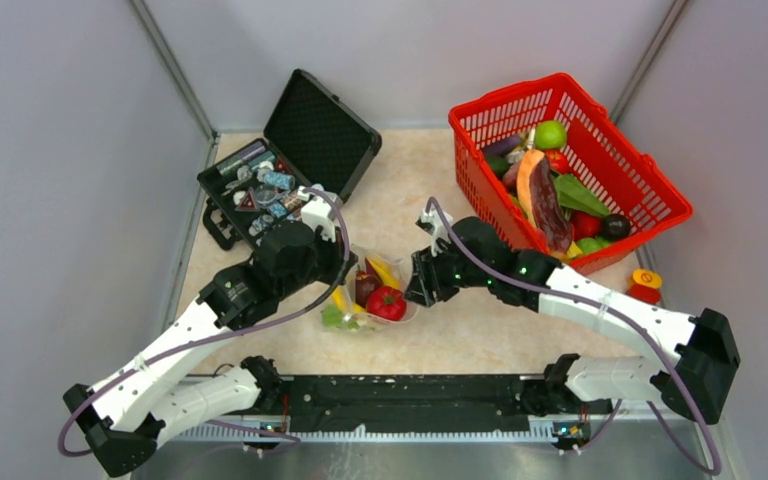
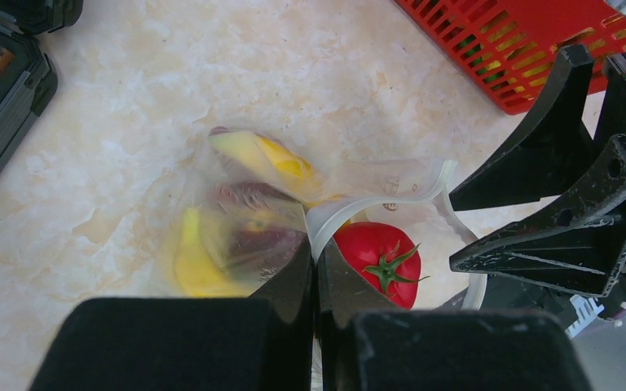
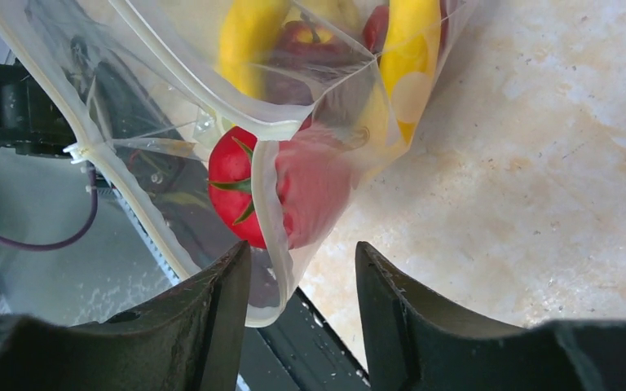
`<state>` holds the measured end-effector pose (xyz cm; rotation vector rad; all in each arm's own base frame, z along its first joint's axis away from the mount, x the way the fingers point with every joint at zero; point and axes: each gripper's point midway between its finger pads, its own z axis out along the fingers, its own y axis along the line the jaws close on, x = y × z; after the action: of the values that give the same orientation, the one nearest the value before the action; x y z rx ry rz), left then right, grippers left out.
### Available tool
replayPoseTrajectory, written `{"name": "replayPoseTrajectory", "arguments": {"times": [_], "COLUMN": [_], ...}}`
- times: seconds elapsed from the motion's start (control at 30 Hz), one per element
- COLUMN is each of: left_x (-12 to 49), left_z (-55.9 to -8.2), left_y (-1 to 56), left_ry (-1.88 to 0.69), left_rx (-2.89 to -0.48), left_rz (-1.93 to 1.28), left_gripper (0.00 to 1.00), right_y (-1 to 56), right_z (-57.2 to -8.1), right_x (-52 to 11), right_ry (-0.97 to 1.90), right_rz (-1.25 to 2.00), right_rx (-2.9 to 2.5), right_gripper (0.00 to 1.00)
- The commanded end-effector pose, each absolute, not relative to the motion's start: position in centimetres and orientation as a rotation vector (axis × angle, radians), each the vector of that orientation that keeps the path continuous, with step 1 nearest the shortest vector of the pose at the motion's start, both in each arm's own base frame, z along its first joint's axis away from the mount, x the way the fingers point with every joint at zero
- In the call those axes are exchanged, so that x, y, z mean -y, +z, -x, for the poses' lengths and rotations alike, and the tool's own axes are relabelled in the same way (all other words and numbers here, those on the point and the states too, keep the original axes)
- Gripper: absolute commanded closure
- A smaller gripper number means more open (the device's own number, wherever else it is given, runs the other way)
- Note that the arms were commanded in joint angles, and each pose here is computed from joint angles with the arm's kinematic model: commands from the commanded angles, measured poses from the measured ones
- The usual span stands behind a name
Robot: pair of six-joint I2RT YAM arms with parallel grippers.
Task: Place the food in the zip-top bag and seal the zipper
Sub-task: Adjust the zipper food storage bag at the center of the board.
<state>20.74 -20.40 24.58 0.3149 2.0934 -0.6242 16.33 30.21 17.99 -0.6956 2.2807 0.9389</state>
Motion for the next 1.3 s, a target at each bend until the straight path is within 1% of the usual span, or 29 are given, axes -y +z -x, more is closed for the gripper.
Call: {"name": "replayPoseTrajectory", "arguments": {"times": [0.0,0.03,0.1,0.13,0.17,0.2,0.27,0.3,0.4,0.5,0.6,0.7,0.8,0.93,1.0,1.07,1.17,1.27], "left_x": [21.1,21.1,21.0,20.9,20.9,20.9,20.9,21.0,21.5,22.8,24.4,25.6,25.2,22.8,21.9,21.7,21.7,21.7], "left_z": [-21.6,-21.6,-21.6,-21.5,-21.5,-21.5,-21.6,-21.5,-21.1,-19.8,-18.1,-16.7,-17.2,-18.7,-19.1,-18.9,-18.9,-18.8], "left_y": [27.0,27.0,27.0,26.9,26.9,26.9,26.9,26.9,27.1,27.6,28.5,29.4,29.9,30.1,29.8,29.5,28.6,28.2], "left_ry": [-0.671,-0.671,-0.667,-0.665,-0.662,-0.663,-0.664,-0.669,-0.699,-0.792,-0.923,-1.027,-1.004,-0.867,-0.818,-0.804,-0.792,-0.795], "left_rx": [-2.006,-2.007,-2.007,-2.009,-2.009,-2.007,-2.009,-2.009,-2.010,-2.002,-1.985,-1.974,-1.981,-1.987,-1.995,-2.013,-2.054,-2.063], "left_rz": [-0.284,-0.285,-0.282,-0.280,-0.278,-0.277,-0.277,-0.282,-0.317,-0.408,-0.523,-0.595,-0.537,-0.384,-0.348,-0.356,-0.352,-0.341], "left_gripper": [1.00,1.00,1.00,1.00,1.00,1.00,1.00,1.00,1.00,1.00,0.99,1.00,1.00,0.99,0.97,0.96,0.96,0.92], "right_y": [19.0,18.9,18.7,18.7,18.8,18.9,19.9,20.7,23.6,26.9,29.8,30.9,32.9,36.8,37.2,35.7,33.9,33.0], "right_z": [-17.4,-17.5,-17.8,-17.9,-18.0,-18.1,-18.5,-18.9,-20.7,-21.8,-22.4,-22.7,-22.4,-20.6,-20.2,-20.4,-21.4,-21.5], "right_x": [-31.1,-31.1,-30.9,-30.9,-31.0,-31.0,-31.2,-31.3,-30.9,-30.8,-31.4,-32.9,-34.2,-35.4,-35.9,-36.2,-36.5,-36.8], "right_ry": [0.900,0.881,0.844,0.838,0.836,0.836,0.844,0.845,0.816,0.820,0.831,0.845,0.910,1.061,1.078,1.030,0.967,0.973], "right_rz": [0.668,0.667,0.666,0.663,0.662,0.656,0.638,0.620,0.522,0.465,0.484,0.549,0.573,0.633,0.697,0.761,0.762,0.771], "right_rx": [-2.212,-2.210,-2.205,-2.201,-2.194,-2.189,-2.152,-2.125,-2.016,-1.892,-1.809,-1.801,-1.752,-1.602,-1.584,-1.651,-1.727,-1.730], "right_gripper": [0.54,0.62,0.71,0.80,0.87,0.89,0.97,1.00,1.00,1.00,1.00,1.00,1.00,1.00,1.00,1.00,1.00,1.00]}}
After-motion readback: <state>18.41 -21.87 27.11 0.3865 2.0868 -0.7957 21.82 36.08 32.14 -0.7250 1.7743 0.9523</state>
